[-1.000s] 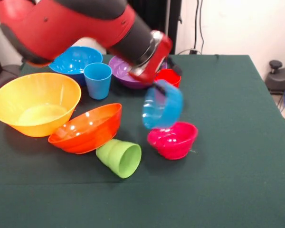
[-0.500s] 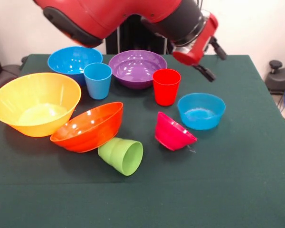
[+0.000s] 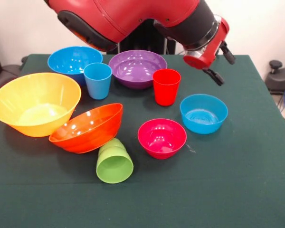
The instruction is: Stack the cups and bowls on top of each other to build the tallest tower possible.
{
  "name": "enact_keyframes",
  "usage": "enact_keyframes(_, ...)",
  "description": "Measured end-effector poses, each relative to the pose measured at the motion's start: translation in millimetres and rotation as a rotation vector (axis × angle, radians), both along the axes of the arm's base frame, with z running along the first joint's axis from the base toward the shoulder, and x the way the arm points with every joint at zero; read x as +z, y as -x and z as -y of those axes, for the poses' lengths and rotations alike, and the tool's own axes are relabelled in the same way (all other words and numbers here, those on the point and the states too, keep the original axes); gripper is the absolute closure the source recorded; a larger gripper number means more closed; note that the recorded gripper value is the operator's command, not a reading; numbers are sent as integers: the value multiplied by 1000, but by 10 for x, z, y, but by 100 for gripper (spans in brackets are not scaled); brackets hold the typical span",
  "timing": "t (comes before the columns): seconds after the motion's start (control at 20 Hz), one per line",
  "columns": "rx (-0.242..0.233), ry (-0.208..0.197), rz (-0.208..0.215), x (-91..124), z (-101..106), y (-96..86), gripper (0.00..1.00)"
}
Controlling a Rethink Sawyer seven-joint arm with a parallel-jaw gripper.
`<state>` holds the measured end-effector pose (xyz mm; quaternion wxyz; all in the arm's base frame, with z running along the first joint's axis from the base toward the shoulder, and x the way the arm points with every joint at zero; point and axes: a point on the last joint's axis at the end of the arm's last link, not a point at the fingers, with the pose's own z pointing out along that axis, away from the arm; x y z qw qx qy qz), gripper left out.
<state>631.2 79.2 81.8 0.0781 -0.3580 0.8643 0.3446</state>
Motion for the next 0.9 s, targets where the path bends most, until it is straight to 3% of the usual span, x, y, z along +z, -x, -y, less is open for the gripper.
enact_keyframes(0.15, 1, 60, 18, -111, 63, -13, 0)
enact_keyframes(0.3, 11, 178, 62, -281, 219, -84, 0)
enact_keyframes(0.65, 13, 322, 104, -407, 451, -223, 0)
enact_keyframes(0.9, 20, 399, 101, -400, 414, -197, 0)
